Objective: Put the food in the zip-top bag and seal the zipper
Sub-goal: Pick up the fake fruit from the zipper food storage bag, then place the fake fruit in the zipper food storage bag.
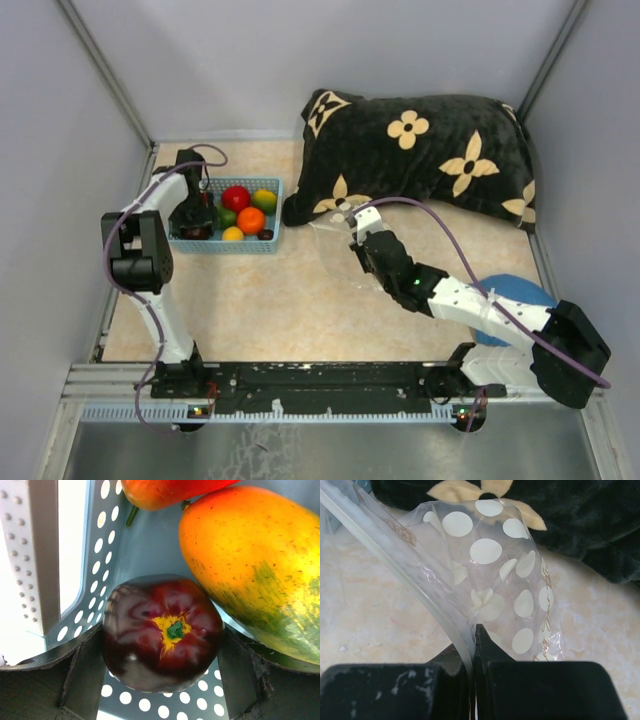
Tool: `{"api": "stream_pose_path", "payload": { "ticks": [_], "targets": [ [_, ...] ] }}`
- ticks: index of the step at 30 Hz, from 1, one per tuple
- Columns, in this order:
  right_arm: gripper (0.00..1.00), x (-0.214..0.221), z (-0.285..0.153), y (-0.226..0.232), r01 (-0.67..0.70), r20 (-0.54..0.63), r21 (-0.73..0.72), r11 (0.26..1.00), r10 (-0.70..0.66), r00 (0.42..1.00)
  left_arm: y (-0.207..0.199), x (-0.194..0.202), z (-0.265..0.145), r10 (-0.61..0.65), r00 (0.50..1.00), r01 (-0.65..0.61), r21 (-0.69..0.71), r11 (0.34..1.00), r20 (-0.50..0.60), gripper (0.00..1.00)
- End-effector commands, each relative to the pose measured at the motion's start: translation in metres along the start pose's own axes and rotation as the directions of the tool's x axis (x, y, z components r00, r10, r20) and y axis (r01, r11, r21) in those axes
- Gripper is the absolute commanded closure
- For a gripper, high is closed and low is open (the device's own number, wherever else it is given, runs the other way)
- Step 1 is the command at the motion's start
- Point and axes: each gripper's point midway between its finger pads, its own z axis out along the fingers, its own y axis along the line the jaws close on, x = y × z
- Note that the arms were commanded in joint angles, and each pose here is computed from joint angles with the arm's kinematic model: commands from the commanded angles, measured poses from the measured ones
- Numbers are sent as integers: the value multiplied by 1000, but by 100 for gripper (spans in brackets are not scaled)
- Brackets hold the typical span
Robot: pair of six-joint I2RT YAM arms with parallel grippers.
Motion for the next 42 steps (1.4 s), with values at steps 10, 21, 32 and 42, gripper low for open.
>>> {"api": "stream_pose_path", "payload": {
  "ticks": [10,21,32,42],
  "targets": [
    [100,-35,-8,-6,-45,73,7,999,45,996,-12,-11,-80,-94,980,59,193,979,175,45],
    [100,-43,-13,-2,-79,60,-22,997,80,995,-57,25,-148,-161,945,-19,539,842,284,50],
    [100,-48,-18,4,-136,61,-55,989,139,988,-145,88,-234,-133,899,-251,740,624,416,52],
    [100,-50,-18,14,-181,37,-99,978,185,982,-183,121,-299,-168,833,-431,807,403,528,52]
  ]
}}
